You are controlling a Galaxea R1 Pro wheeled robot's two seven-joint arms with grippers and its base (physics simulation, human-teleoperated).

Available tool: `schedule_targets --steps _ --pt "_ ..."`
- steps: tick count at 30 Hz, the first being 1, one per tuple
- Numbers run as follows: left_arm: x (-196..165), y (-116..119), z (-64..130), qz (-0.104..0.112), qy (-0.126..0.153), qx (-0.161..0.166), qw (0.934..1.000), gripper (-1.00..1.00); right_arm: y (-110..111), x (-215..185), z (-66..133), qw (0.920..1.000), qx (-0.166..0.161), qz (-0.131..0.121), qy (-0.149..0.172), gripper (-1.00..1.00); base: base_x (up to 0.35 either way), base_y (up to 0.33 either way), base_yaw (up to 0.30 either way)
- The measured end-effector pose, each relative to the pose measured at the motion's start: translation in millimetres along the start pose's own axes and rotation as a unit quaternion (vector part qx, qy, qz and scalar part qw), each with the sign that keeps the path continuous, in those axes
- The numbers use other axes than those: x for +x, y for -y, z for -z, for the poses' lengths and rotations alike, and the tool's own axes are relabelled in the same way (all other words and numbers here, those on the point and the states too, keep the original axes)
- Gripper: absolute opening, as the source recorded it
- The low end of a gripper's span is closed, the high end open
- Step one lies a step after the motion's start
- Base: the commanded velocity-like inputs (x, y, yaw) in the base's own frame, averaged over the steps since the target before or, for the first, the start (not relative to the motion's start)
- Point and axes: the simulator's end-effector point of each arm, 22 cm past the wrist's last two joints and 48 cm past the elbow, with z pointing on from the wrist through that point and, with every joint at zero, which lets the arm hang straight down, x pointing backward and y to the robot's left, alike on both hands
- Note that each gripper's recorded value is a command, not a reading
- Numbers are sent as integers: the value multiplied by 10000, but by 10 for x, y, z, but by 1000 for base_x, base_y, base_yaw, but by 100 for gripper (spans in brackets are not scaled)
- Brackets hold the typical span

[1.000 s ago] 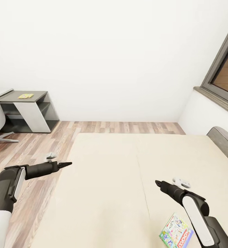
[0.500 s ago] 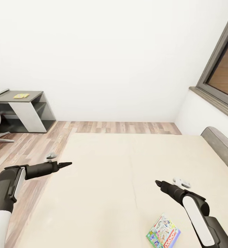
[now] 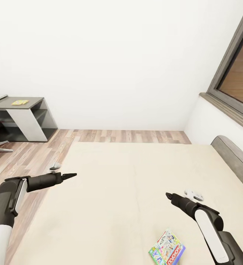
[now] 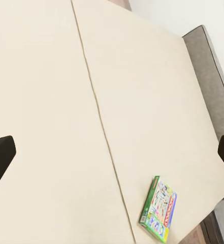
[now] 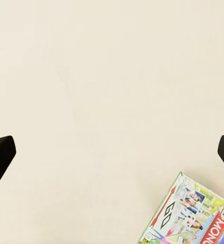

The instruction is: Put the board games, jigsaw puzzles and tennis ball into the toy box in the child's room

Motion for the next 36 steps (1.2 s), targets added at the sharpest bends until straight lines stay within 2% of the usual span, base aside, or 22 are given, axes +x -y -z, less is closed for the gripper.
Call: schedule_targets --steps 36 --pt "2 1 0 3 1 3 10000 100 2 3 -2 10000 2 -6 -3 100 -7 -1 0"
